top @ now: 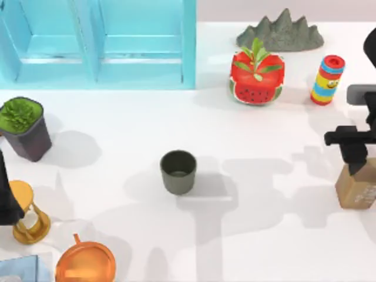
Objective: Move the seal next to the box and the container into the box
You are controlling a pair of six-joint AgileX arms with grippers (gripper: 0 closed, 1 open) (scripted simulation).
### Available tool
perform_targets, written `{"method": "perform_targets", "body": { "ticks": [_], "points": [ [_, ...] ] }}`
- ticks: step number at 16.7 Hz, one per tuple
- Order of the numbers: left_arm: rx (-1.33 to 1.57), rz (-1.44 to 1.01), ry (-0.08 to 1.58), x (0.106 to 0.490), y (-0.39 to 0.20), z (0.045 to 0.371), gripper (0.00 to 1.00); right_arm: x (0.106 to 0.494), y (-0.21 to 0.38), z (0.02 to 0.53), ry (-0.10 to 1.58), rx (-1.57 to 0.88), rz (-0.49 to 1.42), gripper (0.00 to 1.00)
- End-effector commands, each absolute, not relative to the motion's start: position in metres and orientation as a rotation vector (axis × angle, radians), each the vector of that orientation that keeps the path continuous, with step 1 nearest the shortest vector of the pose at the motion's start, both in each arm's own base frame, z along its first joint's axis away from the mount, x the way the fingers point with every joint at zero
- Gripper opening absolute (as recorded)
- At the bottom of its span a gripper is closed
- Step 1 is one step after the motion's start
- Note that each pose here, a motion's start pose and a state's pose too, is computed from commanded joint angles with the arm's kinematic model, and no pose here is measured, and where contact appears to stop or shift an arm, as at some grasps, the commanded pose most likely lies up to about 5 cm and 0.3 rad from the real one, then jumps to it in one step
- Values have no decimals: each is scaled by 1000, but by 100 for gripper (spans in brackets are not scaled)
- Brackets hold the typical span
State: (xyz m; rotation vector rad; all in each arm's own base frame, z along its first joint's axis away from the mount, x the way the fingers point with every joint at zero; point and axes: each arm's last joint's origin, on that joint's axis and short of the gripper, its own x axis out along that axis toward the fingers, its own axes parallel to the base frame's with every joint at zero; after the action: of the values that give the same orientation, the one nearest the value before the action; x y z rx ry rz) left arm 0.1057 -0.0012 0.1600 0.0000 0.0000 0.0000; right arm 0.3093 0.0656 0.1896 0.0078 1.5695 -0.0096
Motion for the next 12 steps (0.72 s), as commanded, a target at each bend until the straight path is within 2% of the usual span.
{"method": "perform_targets", "body": {
  "ticks": [3,12],
  "points": [
    [0,0,0,106,-1,160,100,309,66,190,1569,8,-10,98],
    [0,0,0,106,-1,160,100,309,66,190,1569,8,-9,100]
  ]
}}
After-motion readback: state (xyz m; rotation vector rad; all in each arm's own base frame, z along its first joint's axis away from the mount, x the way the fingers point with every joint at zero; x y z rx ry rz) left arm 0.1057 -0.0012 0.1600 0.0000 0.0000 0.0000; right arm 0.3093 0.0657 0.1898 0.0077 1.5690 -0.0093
